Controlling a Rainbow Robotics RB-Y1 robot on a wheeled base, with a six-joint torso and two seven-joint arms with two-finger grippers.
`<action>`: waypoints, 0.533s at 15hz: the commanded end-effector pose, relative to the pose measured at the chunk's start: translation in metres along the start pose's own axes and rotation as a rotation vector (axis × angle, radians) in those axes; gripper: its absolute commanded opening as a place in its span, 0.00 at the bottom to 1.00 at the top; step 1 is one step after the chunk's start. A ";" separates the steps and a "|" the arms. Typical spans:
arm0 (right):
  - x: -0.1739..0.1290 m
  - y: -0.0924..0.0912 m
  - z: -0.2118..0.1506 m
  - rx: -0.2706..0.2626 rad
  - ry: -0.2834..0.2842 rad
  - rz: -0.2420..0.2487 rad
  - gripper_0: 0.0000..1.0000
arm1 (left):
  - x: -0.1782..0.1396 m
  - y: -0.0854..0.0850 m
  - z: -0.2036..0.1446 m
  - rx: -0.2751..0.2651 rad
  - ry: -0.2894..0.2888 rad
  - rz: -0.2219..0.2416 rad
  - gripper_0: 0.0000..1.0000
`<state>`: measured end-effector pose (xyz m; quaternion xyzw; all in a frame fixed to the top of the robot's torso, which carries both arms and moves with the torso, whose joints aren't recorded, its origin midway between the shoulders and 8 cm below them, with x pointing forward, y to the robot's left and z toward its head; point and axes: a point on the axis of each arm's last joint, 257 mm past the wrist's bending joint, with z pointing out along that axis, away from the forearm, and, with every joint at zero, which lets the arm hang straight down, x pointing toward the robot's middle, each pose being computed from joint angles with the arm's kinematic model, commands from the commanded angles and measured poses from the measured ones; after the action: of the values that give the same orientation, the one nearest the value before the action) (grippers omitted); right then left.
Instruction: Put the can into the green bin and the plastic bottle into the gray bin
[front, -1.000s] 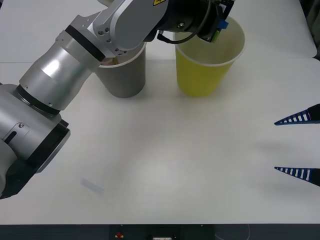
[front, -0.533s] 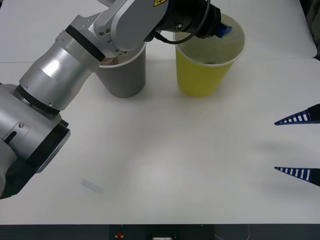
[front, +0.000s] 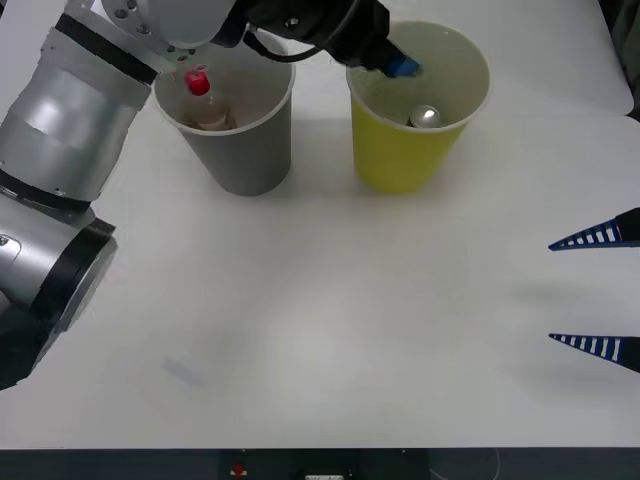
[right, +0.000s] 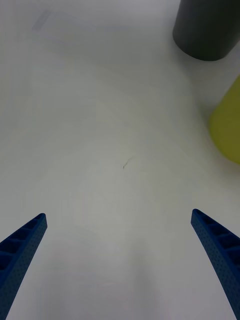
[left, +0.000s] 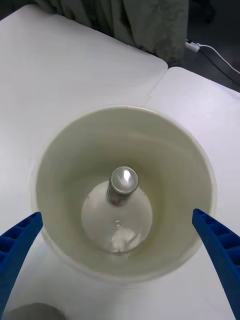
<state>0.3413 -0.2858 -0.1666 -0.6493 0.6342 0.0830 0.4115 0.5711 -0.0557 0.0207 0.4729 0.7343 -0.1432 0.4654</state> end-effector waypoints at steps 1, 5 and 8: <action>0.000 0.000 0.000 0.000 0.000 0.000 1.00 | 0.024 0.003 -0.038 0.029 -0.033 0.036 1.00; 0.000 0.000 0.000 0.000 0.000 0.000 1.00 | 0.069 -0.016 -0.093 0.032 -0.070 0.105 1.00; 0.000 0.000 0.000 0.000 0.000 0.000 1.00 | 0.108 -0.034 -0.122 0.063 -0.101 0.193 1.00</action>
<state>0.3413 -0.2858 -0.1665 -0.6494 0.6341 0.0830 0.4115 0.4711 0.0598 -0.0070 0.5397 0.6635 -0.1446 0.4977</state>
